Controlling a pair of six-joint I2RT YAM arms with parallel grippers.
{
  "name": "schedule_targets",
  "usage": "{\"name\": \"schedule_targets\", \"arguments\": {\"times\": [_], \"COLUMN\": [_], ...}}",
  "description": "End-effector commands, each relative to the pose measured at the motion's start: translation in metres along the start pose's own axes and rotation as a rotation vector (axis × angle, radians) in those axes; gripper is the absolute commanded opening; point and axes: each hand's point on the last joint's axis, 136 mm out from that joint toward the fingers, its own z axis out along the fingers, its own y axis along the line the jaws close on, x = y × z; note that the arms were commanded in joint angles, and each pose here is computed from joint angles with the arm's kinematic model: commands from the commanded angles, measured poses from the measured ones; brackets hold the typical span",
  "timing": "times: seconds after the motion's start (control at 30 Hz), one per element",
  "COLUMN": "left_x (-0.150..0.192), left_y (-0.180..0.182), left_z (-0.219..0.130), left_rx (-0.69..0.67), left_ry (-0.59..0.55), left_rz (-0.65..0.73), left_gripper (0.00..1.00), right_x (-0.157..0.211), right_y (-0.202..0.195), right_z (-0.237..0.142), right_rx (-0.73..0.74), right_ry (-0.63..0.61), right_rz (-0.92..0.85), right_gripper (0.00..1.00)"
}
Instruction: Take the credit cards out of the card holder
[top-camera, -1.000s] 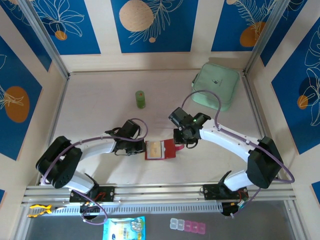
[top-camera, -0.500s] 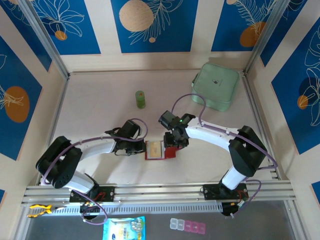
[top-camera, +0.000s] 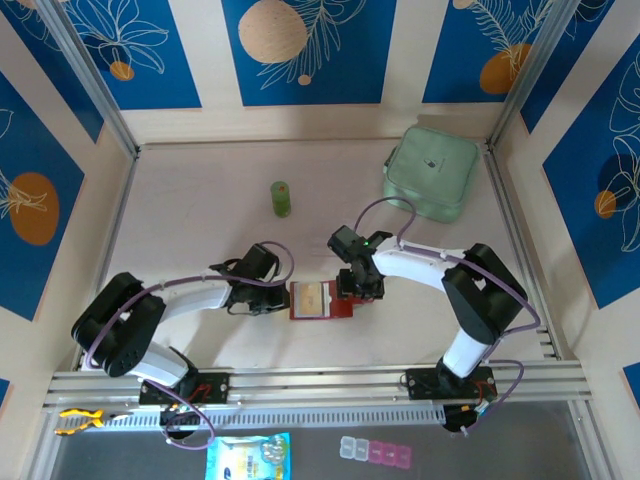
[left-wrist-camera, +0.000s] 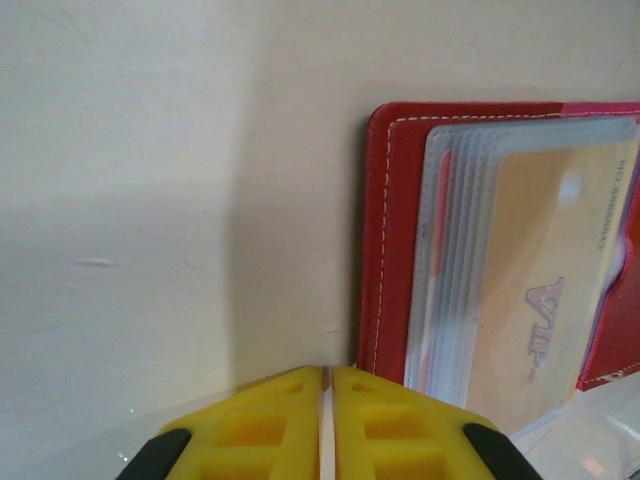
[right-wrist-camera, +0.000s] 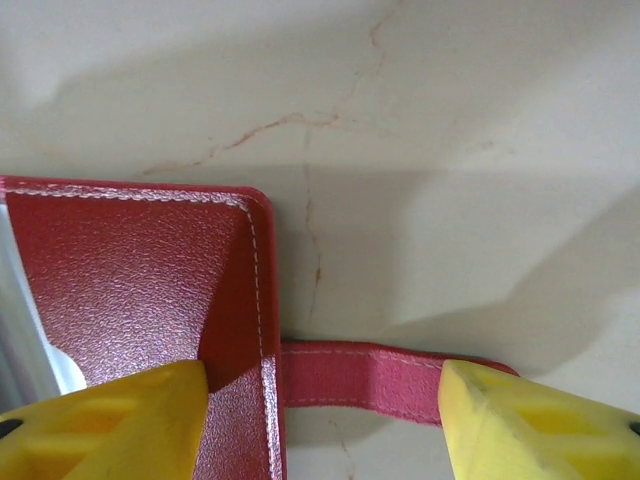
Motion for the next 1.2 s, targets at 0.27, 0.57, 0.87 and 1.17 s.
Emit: {"name": "schedule_targets", "arguments": {"times": [0.27, 0.57, 0.87, 1.17], "left_x": [0.002, -0.005, -0.021, -0.026], "left_y": [0.003, -0.003, -0.042, -0.055], "left_z": [-0.003, -0.015, -0.03, -0.028], "left_rx": [-0.025, -0.018, 0.082, 0.11], "left_ry": [-0.008, -0.047, -0.066, -0.049], "left_rz": [-0.001, 0.022, 0.086, 0.095], "left_gripper": [0.11, 0.11, 0.13, 0.13], "right_x": [0.015, 0.023, 0.007, -0.016], "right_y": [-0.011, -0.017, -0.005, 0.005], "right_z": [0.031, 0.041, 0.018, -0.037], "right_rx": [0.045, 0.074, 0.056, 0.045], "right_ry": [0.076, 0.102, 0.046, -0.077], "right_rz": [-0.003, 0.002, -0.02, -0.055], "right_gripper": [0.64, 0.63, 0.62, 0.61]}}
